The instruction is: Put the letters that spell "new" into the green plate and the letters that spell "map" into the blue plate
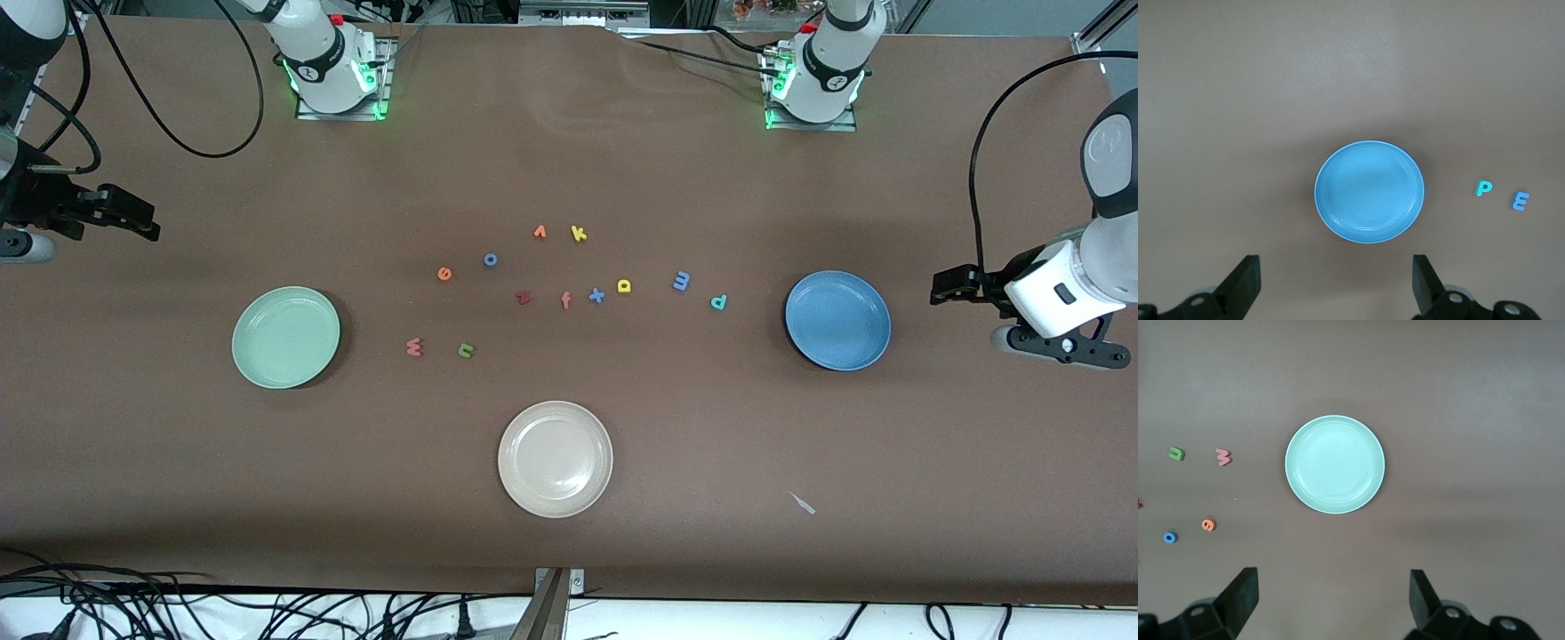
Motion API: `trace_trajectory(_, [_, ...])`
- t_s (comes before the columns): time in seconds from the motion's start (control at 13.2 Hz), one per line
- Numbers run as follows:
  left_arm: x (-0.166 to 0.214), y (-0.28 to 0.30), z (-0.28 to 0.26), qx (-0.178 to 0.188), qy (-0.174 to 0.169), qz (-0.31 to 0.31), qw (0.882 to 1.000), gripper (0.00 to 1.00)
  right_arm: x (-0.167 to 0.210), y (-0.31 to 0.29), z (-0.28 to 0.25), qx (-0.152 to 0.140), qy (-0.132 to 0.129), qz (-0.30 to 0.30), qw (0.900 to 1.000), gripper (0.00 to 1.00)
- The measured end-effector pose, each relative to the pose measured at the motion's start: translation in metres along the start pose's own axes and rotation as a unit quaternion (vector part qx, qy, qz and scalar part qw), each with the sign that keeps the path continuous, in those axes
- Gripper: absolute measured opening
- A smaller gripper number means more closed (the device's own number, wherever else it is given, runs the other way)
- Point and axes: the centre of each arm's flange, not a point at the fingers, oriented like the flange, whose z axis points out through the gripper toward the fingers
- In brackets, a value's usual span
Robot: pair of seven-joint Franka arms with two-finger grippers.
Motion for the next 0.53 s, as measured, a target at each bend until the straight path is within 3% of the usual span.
trace_trajectory(0.53, [-0.0002,0.0001,0.0025,-0.001,-0.003,0.0,1.0,1.0,0.0,0.0,0.0001,0.0,0.0,0.0,1.0,1.0])
